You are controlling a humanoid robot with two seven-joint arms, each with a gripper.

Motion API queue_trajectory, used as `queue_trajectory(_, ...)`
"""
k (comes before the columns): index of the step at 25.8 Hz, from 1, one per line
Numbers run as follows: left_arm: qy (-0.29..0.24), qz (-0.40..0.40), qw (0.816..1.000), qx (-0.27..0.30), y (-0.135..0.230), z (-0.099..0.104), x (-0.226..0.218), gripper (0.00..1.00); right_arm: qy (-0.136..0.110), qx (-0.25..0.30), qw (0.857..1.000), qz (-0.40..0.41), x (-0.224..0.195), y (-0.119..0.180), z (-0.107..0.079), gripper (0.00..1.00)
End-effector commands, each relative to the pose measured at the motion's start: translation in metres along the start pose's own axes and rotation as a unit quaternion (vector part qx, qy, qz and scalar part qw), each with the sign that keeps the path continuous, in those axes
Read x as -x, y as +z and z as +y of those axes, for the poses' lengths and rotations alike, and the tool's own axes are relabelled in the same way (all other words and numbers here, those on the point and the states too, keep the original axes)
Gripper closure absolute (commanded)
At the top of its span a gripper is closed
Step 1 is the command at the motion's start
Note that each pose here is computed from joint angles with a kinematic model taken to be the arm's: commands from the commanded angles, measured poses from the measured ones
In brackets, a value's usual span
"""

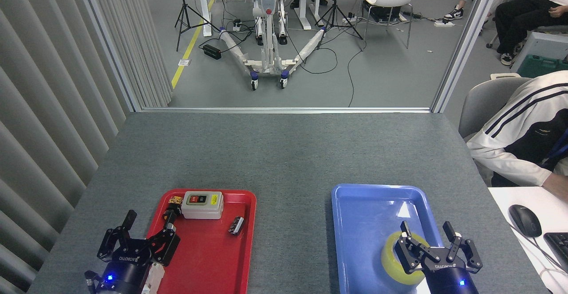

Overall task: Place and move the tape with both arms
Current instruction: 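Open the right gripper and lift it off the tape roll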

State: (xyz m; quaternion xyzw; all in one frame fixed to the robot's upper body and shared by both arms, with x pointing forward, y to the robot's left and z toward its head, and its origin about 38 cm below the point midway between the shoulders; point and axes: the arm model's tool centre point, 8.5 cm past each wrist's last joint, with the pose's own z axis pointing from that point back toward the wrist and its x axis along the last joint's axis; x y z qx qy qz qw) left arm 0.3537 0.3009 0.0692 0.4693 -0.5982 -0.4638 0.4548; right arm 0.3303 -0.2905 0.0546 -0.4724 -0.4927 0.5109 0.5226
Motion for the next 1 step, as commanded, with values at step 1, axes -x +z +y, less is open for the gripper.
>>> queue_trajectory(1, 0.002, 0.003, 1.0, -0.002, 0.0006, -0.0002, 0.0, 0.01, 0.0, 0.001, 1.0, 0.0, 0.0002, 0.0002, 0.0, 0.0)
